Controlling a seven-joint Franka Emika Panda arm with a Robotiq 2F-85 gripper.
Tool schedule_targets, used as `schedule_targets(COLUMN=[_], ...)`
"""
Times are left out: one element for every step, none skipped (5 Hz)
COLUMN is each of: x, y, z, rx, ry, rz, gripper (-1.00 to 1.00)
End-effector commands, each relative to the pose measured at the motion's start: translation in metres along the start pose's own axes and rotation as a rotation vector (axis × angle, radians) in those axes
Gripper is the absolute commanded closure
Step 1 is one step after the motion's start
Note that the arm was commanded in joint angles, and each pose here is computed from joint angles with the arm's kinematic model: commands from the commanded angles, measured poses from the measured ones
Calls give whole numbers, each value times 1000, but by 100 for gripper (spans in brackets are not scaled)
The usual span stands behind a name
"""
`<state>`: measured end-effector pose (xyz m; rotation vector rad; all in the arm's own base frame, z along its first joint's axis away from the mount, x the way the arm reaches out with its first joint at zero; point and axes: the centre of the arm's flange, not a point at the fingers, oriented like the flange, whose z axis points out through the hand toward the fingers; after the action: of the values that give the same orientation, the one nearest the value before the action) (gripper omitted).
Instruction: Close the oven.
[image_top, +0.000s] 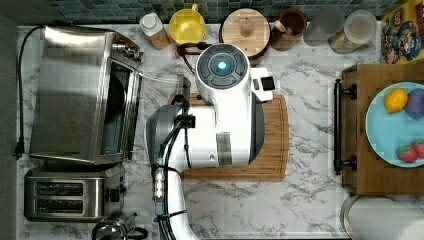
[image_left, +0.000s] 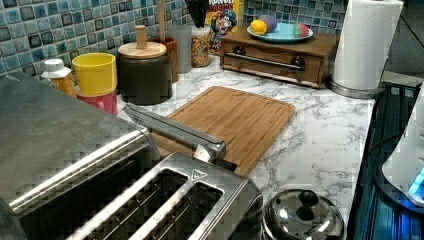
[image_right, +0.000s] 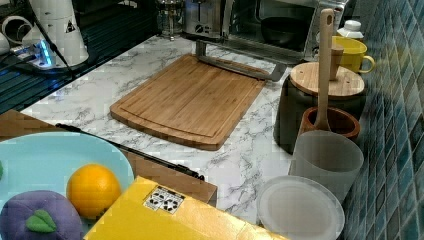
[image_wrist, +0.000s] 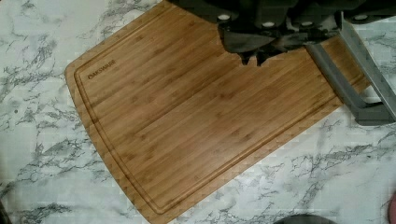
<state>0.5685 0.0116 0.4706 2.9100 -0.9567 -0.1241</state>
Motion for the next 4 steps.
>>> schedule_targets(x=[-1,-25,-28,-25], y=[-2,6,27,46], z=[0,21,45,70], rx=[0,110,205,302], ry=[2,61,42,16], rz=[-11,-27,-100,-135], gripper=[100,100,100,100])
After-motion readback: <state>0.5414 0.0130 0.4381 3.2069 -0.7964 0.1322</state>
